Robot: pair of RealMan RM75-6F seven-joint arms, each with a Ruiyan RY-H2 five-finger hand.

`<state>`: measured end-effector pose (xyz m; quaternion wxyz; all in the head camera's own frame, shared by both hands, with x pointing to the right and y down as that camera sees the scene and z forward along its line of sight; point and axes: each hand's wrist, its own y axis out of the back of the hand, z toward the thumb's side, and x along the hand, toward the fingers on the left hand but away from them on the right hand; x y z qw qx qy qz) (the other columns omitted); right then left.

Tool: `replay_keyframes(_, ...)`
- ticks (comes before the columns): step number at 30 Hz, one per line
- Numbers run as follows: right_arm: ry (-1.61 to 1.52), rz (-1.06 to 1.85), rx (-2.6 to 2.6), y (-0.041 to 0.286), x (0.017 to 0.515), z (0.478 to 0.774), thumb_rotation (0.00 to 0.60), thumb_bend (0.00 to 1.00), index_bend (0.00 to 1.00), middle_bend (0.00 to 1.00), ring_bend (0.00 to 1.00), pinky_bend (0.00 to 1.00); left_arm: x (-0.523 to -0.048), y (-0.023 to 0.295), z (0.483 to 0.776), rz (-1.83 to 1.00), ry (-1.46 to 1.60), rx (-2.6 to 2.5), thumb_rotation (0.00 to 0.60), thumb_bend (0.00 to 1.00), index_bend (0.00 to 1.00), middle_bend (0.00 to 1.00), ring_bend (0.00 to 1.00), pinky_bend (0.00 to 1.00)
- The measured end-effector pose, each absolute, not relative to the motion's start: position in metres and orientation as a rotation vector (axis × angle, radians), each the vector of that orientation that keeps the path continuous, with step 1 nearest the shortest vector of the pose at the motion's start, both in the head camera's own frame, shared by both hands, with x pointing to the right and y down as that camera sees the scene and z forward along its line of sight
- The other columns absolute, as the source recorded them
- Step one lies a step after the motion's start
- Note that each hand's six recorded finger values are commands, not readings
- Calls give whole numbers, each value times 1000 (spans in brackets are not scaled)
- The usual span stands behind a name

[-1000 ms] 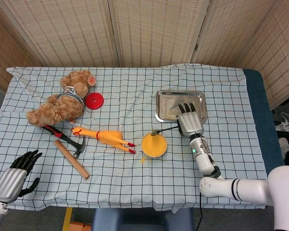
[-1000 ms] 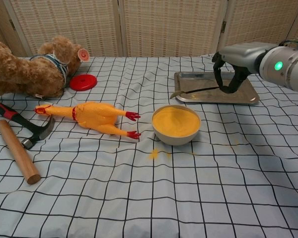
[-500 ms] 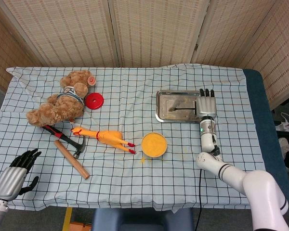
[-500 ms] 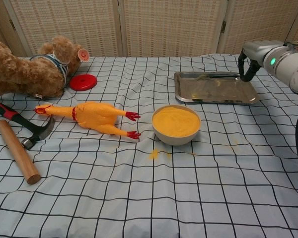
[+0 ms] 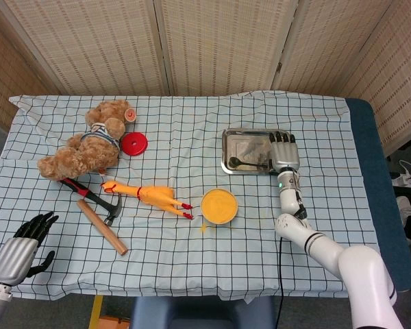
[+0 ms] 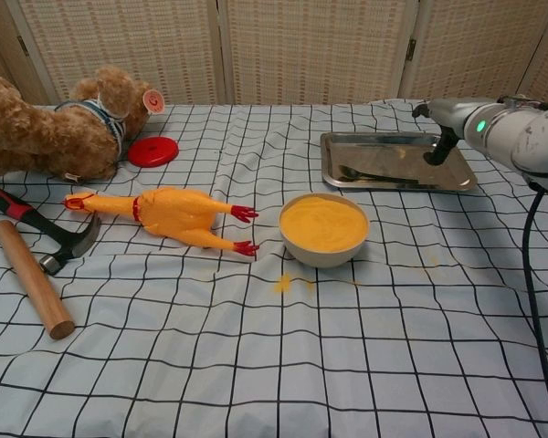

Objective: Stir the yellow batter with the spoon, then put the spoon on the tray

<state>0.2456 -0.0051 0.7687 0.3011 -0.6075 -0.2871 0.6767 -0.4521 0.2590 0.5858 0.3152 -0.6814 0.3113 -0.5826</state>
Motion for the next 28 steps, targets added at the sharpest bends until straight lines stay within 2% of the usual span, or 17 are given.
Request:
replay_keyframes(5,-774,1709,-1646,10,246,745,600,394,0,0,0,0,-453,259,584,-1534,825,-1784,600,438,0,0,0,141)
replay_keyframes(8,-764,1627,-1665,35,248,722,600,378,0,0,0,0,-455,258,584,-1540,833,-1769,600,438,0,0,0,141)
replay_keyframes(14,-785,1436,-1644,116,272,653,600,346,0,0,0,0,-455,257,583,-1542,838,-1735,600,438,0,0,0,142)
replay_keyframes(18,-868,1426,-1557,171,316,615,600,346,0,0,0,0,-454,257,581,-1541,835,-1706,600,438,0,0,0,143)
replay_keyframes(22,-891,1504,-1496,215,363,603,600,346,0,0,0,0,-455,258,578,-1544,844,-1684,600,438,0,0,0,143)
replay_keyframes(28,-906,1504,-1489,216,374,597,600,346,0,0,0,0,-456,259,577,-1548,845,-1672,600,439,0,0,0,143)
